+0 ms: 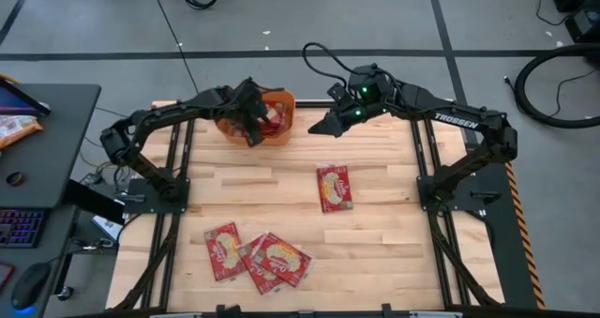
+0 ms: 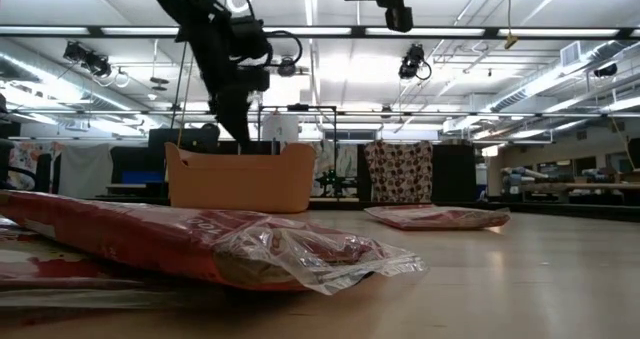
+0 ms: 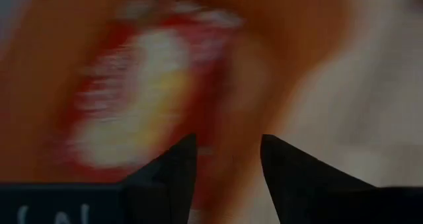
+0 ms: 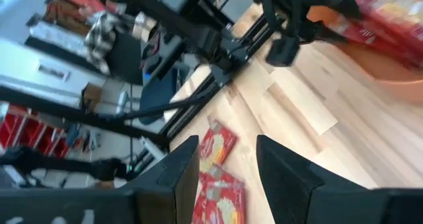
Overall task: Sort popcorn bags into baskets
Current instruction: Put the popcorn bag into the orange bin
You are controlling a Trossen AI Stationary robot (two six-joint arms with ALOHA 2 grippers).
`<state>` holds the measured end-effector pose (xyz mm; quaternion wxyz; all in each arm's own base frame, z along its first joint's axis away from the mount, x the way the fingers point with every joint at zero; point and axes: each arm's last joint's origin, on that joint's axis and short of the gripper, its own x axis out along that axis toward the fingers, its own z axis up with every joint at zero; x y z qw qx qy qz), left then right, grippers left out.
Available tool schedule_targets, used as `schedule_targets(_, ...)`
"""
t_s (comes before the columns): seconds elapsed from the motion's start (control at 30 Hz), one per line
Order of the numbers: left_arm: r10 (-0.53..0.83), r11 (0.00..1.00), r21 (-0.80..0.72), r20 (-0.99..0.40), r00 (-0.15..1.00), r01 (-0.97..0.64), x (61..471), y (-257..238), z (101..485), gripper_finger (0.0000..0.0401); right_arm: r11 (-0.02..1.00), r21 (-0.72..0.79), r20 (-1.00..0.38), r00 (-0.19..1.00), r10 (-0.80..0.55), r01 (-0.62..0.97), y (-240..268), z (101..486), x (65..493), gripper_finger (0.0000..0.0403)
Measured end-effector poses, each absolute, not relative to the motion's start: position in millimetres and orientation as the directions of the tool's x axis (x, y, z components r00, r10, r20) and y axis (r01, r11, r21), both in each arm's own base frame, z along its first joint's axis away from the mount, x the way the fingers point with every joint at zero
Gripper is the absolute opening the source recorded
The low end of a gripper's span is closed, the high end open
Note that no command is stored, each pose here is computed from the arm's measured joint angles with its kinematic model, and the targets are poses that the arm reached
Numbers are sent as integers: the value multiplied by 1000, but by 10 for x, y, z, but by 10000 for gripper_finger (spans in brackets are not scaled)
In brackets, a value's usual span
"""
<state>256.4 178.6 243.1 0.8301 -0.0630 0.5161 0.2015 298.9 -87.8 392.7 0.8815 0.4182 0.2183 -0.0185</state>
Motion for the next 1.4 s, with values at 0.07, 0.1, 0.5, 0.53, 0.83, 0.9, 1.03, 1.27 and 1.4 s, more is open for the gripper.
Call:
schedule_targets(0.07,105,928,-82,-879,466,-364,2608,1700,2489,171,659,722,-418,891,175,209,-837,3907,2989,155)
schedule_targets(0.1,23,927,-169,-866,499,-335,2637,1644,2512,171,665,717,-432,883,186,211,-817,3892,2986,155)
schedule_targets(0.5,-449,859,-499,-842,299,-113,2869,438,2478,171,761,572,-675,703,224,307,-583,3682,2808,155)
schedule_targets(0.53,-444,868,-485,-854,270,-108,2873,326,2471,171,775,548,-694,689,211,315,-562,3676,2784,155)
schedule_targets(0.83,-289,951,-306,-931,224,-47,2887,-621,2457,171,859,375,-779,621,89,347,-476,3639,2709,155)
schedule_targets(0.9,-245,966,-259,-932,268,-17,2880,-831,2467,171,860,371,-779,622,83,350,-478,3640,2711,155)
schedule_targets(1.03,-117,993,-100,-906,407,62,2838,-1252,2484,172,861,372,-772,631,78,348,-482,3647,2720,155)
schedule_targets(1.27,-8,984,98,-809,588,147,2795,-1905,2306,172,850,388,-763,641,79,357,-473,3655,2732,155)
schedule_targets(1.4,-54,961,131,-774,631,243,2846,-2207,2091,172,852,393,-764,638,92,348,-449,3653,2733,155)
